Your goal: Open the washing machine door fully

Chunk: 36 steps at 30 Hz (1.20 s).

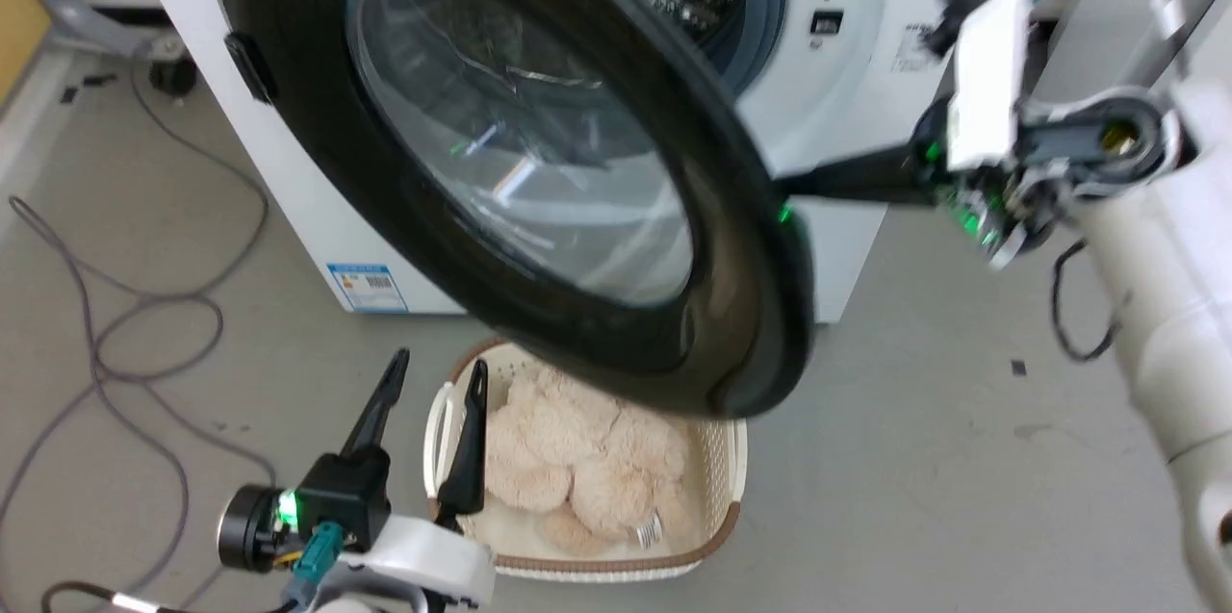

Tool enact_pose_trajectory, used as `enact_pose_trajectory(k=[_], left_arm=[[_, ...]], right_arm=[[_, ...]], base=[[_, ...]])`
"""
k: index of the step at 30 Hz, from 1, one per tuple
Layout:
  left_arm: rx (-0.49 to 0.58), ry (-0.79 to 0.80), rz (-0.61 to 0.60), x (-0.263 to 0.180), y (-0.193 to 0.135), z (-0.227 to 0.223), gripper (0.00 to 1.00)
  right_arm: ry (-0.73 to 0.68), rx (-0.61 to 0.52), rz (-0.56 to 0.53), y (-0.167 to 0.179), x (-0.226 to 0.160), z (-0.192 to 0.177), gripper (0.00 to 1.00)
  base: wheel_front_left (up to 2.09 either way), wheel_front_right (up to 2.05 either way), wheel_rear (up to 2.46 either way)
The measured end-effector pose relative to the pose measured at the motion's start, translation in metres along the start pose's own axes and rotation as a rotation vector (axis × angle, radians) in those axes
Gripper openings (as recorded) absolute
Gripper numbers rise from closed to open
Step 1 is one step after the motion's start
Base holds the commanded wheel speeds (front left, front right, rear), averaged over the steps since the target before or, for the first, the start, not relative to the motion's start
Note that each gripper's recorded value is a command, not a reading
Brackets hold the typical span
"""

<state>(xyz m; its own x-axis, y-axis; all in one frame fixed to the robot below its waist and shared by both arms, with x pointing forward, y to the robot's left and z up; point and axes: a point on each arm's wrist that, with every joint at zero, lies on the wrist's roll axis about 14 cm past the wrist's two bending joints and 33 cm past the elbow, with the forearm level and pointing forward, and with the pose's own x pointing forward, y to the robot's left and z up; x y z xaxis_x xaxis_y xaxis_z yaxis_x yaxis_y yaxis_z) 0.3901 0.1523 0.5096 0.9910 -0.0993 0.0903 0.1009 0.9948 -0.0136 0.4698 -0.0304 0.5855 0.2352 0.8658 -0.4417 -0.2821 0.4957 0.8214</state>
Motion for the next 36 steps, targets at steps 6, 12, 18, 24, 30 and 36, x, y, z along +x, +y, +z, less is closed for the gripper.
enact_pose_trajectory(k=[6, 12, 18, 24, 30, 36], left_arm=[[0.007, -0.002, 0.007, -0.015, 0.002, 0.003, 1.00], [0.016, -0.003, 0.014, -0.027, 0.005, 0.005, 1.00], [0.022, -0.005, 0.019, -0.030, 0.008, 0.006, 1.00], [0.024, -0.006, 0.027, -0.033, 0.010, 0.007, 1.00], [0.023, -0.002, 0.035, -0.039, 0.010, 0.005, 1.00], [0.016, -0.007, 0.034, -0.038, 0.009, 0.007, 1.00]], right_arm=[[0.078, -0.025, 0.082, 0.023, 0.008, -0.037, 0.00], [0.136, -0.075, 0.134, 0.040, 0.010, -0.064, 0.00], [0.183, -0.111, 0.196, 0.052, 0.018, -0.090, 0.00], [0.225, -0.129, 0.268, 0.065, 0.031, -0.119, 0.00], [0.132, -0.088, 0.319, 0.066, 0.030, -0.126, 0.00], [-0.165, 0.007, 0.374, 0.056, 0.006, -0.100, 0.00]], base=[[0.00, 0.00, 0.00], [0.00, 0.00, 0.00], [0.00, 0.00, 0.00], [0.00, 0.00, 0.00], [0.00, 0.00, 0.00], [0.00, 0.00, 0.00]])
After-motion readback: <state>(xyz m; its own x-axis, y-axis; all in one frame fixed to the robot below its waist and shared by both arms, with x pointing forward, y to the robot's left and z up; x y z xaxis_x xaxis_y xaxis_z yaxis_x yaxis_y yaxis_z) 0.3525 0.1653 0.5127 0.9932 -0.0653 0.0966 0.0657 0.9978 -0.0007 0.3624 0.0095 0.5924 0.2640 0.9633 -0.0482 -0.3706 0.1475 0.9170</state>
